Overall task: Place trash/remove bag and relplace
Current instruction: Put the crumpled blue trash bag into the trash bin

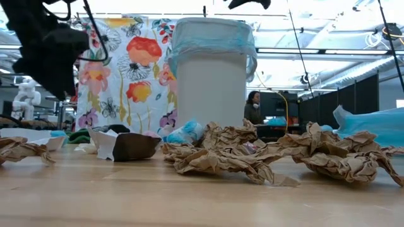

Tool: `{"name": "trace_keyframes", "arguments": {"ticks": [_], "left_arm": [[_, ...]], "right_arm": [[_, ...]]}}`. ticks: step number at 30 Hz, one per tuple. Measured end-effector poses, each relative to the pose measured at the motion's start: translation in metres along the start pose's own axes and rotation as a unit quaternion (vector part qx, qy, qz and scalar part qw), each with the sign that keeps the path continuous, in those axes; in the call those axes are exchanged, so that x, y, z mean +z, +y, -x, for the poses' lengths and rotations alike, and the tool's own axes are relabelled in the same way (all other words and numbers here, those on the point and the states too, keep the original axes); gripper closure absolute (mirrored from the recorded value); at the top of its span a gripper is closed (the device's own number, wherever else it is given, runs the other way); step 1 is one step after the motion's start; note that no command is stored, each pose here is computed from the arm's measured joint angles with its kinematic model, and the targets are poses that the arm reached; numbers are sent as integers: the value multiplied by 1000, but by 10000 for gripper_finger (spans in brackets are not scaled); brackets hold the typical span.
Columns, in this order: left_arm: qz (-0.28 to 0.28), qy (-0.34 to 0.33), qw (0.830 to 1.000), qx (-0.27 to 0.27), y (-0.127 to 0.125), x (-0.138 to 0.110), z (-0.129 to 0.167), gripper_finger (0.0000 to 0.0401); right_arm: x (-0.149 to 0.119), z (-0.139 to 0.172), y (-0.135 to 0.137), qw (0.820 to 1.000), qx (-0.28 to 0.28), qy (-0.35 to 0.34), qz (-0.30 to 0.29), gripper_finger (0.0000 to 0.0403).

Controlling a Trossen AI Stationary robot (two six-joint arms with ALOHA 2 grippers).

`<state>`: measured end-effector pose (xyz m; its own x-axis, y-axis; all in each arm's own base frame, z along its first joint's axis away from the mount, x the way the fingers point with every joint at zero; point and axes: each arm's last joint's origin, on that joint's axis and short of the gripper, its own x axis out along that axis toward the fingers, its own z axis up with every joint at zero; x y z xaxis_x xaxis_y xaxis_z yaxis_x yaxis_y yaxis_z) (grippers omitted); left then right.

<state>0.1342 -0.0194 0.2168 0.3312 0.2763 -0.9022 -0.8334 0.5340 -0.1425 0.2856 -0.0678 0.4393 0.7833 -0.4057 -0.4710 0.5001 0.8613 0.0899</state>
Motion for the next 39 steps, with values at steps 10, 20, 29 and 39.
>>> {"name": "trace_keyframes", "arguments": {"ticks": [10,20,29,39], "left_arm": [[-9,57,994,89,-8,3,-28,205],[-16,102,986,133,-11,4,-62,205],[22,110,984,140,7,-1,-87,227],[41,118,987,101,-2,6,-82,377]], "right_arm": [[-3,45,-10,999,2,4,-47,243],[-9,54,-2,999,18,21,-45,243],[-12,57,8,998,37,27,-39,243],[-17,58,8,998,30,52,-38,243]]}}
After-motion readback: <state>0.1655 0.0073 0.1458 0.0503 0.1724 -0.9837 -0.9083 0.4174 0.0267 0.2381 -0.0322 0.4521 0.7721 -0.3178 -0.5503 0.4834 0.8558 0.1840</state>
